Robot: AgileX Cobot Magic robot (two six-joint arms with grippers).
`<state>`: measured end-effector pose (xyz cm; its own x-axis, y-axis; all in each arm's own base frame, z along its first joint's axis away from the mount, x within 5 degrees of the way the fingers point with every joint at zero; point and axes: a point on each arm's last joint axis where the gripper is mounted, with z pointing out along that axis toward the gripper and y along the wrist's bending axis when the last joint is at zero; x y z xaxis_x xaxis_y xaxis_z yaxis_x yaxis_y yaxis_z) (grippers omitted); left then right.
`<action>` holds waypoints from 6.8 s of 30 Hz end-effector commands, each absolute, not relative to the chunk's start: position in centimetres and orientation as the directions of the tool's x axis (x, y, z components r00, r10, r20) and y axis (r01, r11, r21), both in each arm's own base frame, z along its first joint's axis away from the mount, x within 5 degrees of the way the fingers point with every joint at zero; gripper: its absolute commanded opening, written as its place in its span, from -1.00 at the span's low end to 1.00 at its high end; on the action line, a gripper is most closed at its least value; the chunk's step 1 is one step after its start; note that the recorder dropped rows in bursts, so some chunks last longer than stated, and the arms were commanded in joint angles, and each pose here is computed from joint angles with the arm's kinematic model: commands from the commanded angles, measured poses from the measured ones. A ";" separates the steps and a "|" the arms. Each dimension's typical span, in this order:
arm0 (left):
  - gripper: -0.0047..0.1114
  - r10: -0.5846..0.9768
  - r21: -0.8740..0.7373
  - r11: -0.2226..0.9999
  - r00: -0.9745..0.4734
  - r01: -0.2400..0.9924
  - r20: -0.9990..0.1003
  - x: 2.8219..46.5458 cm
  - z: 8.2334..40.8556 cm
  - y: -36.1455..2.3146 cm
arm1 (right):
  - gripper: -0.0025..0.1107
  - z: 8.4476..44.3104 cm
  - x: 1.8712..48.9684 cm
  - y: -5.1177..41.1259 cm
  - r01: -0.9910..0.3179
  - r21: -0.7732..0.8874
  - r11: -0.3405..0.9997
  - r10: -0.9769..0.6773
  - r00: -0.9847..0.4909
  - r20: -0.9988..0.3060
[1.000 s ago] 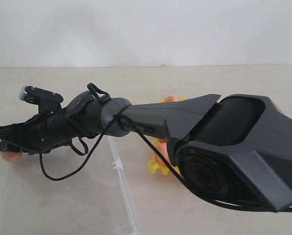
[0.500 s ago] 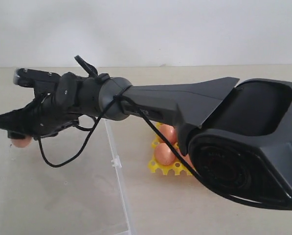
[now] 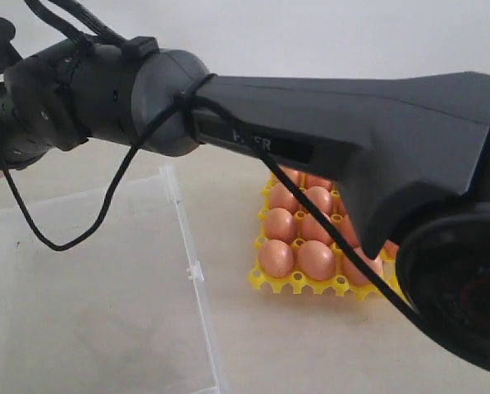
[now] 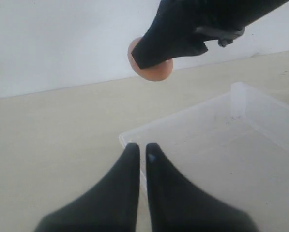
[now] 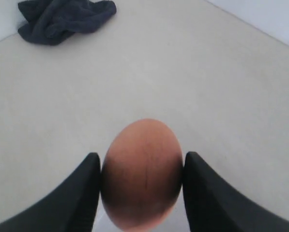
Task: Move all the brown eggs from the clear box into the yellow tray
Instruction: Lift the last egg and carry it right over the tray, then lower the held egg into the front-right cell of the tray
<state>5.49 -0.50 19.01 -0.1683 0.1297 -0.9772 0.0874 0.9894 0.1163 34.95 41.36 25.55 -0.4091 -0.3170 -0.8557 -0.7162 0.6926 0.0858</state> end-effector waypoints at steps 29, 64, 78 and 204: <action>-0.85 0.122 0.109 0.990 -0.162 0.089 -0.979 5.5 19.0 -0.5 | -0.96 22.4 16.6 5.8 -0.251 0.071 0.965 0.018 -0.209 -0.978; -0.85 0.122 0.109 0.990 -0.162 0.089 -0.979 5.5 19.0 -0.5 | -0.96 14.4 17.9 6.0 -0.252 -0.110 0.962 -0.162 -0.194 -0.968; -0.85 0.122 0.109 0.990 -0.162 0.089 -0.979 5.5 19.0 -0.5 | -0.96 11.4 18.3 5.1 -0.145 -0.117 0.982 -0.160 -0.335 -0.928; -0.85 0.122 0.109 0.990 -0.162 0.089 -0.979 5.5 19.0 -0.5 | -0.96 13.2 19.0 6.0 -0.173 -0.067 0.983 -0.152 -0.546 -0.824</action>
